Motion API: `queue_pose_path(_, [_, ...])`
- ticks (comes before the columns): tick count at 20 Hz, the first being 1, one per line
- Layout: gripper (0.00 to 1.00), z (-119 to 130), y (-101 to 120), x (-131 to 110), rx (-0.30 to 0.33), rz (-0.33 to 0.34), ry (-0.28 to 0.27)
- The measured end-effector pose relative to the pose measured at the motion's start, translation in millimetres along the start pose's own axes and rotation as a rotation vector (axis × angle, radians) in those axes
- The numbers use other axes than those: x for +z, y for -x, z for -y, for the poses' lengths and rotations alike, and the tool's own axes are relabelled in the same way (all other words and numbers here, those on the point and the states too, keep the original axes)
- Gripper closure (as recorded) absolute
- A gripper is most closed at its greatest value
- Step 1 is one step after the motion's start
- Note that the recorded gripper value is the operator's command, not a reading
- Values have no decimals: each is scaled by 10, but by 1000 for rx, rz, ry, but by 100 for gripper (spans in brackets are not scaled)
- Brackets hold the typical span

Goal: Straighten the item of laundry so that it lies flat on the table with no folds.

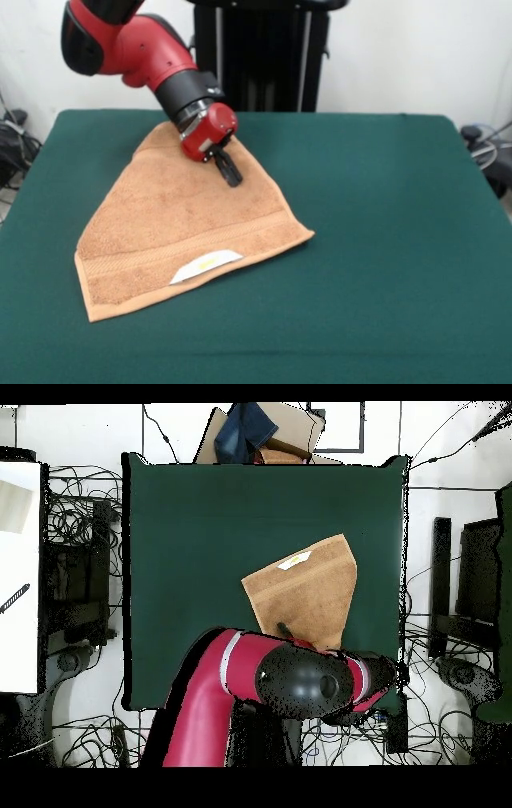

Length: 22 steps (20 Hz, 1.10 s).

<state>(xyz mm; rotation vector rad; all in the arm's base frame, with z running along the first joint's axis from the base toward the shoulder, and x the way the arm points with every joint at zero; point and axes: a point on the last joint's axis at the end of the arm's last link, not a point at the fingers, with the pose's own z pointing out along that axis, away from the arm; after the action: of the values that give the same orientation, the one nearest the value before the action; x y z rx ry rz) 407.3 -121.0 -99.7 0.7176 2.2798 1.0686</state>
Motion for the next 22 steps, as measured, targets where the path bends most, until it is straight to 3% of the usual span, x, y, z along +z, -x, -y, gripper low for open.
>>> queue_pose_path(22, [100, 32, -12, 39, 27, 25, 42])
